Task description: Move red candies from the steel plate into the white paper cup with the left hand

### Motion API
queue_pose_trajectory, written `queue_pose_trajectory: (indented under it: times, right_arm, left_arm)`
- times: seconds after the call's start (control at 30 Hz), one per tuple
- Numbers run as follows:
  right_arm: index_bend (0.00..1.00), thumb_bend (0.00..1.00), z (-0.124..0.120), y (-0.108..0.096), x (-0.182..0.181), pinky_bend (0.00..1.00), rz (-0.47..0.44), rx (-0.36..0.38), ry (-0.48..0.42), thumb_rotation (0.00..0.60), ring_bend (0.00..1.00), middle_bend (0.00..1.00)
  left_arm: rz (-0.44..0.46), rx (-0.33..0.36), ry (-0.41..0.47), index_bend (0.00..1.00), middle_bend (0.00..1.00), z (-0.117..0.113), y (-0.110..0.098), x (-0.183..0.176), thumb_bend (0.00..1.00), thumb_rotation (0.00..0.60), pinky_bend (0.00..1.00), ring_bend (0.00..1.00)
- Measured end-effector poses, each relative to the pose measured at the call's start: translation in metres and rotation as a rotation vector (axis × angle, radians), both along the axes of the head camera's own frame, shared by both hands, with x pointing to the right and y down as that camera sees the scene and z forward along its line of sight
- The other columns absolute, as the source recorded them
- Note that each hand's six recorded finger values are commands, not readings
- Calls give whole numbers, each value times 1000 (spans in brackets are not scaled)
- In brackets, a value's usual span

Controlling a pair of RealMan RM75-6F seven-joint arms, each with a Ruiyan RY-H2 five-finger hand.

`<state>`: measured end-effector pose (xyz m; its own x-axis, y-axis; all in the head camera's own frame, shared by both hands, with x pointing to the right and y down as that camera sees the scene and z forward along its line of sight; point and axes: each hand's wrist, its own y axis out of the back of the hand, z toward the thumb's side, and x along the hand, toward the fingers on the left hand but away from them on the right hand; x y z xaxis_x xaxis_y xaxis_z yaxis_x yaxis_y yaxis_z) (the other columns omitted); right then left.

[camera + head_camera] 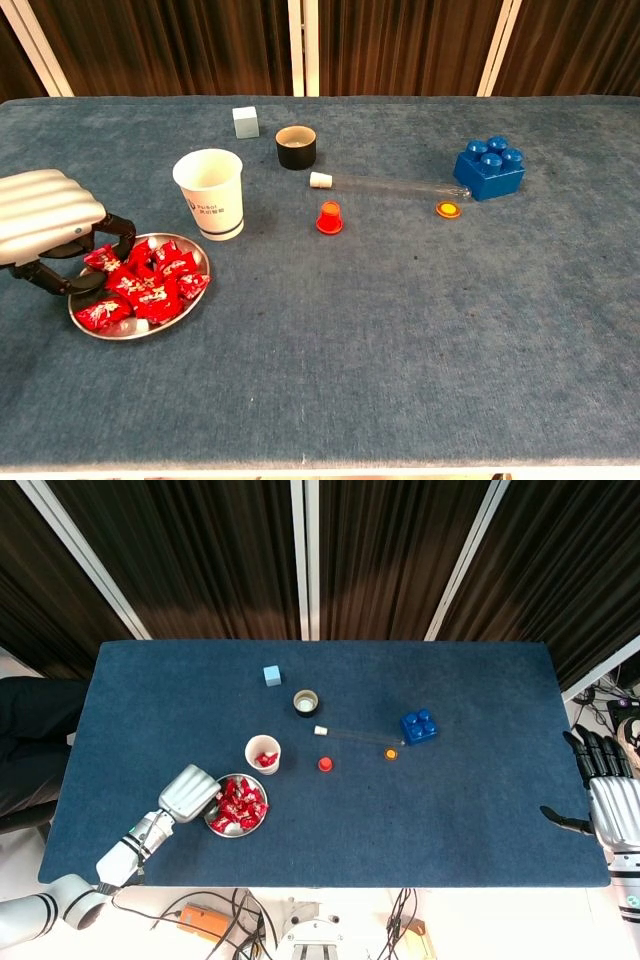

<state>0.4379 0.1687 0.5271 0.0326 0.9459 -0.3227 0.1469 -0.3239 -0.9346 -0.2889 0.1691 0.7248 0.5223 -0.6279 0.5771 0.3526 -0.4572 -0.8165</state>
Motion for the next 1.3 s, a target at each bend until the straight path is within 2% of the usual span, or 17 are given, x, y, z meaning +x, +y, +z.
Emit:
queue_pose_trajectory:
  times: [0.17,0.3,0.4,0.57,0.73,0.97,1.17,1.3]
  right_arm:
    - [0,97,0,0,-1,0,-2,-2,-1,600,0,0]
    - [0,97,0,-1,-2,0,-5,1,-2,600,0,0]
    - [0,98,-1,-1,-1,0,-3,3,-2,600,0,0]
    - [0,98,0,0,0,0,1,3,-3,600,0,0]
    - [0,99,2,2,3,0,8,0,-8,600,0,0]
    - [0,99,2,4,10,0,22,1,-9,600,0,0]
    - [0,99,4,5,12,0,25,-3,-11,600,0,0]
    - [0,98,6,4,12,0,22,-7,-12,600,0,0]
  left_arm:
    - [-18,-2,21,592,975,-2,0,0,471,600,832,920]
    - [-45,0,59,594,975,-10,-4,4,476,600,832,921]
    - [-90,2,123,594,975,-24,-11,10,469,600,832,921]
    - [-183,38,276,594,975,-57,-40,27,465,600,832,921]
    - [-213,81,372,594,975,-81,-72,50,461,600,832,920]
    - [-217,48,361,593,975,-75,-94,76,451,600,832,921]
    - [-235,-3,316,577,975,-60,-98,86,418,600,832,921]
    - [-237,-29,282,459,975,-50,-97,89,330,600,832,920]
